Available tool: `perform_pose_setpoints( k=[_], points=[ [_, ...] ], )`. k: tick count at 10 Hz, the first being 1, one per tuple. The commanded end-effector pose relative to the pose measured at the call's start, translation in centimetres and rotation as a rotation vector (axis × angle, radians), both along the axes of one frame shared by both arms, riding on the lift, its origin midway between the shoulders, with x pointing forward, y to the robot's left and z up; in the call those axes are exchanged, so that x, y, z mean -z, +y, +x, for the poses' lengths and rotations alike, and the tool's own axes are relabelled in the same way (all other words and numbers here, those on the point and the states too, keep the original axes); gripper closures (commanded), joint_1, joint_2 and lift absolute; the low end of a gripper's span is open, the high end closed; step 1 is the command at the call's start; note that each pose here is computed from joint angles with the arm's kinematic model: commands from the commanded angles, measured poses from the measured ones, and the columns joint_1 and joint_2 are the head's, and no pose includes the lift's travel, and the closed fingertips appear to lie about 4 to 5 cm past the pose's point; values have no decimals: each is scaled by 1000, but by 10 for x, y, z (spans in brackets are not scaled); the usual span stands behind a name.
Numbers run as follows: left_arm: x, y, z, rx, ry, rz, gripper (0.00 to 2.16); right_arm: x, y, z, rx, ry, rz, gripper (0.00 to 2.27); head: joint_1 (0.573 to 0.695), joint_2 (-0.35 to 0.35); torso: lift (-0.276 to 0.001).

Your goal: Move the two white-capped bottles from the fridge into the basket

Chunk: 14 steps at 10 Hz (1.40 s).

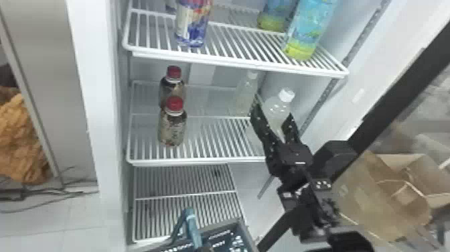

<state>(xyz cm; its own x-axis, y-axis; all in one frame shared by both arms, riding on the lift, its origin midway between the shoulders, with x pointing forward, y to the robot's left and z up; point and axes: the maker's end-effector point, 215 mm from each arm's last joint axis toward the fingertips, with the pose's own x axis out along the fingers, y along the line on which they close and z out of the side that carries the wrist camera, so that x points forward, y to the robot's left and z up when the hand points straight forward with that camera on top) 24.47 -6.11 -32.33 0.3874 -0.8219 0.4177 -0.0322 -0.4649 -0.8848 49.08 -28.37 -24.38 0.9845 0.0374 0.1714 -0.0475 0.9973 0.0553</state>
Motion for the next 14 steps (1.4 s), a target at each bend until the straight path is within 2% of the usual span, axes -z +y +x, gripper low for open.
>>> perform_pose_setpoints(
  k=[1,4,8,14],
  points=[
    [0,1,1,-2,-1,1,1119,-12,18,-23,-49,35,35,671,695,-350,-260],
    [0,1,1,-2,-1,1,1119,-19,46,-57,-126,110,92,671,695,-350,-260],
    [1,2,1,-5,1,2,1119,-11,61,-100,-160,268,73,671,695,-350,-260],
    [2,3,1,-7,1,3,1119,24,85,-170,-219,565,47,673,695,-350,-260]
  ],
)
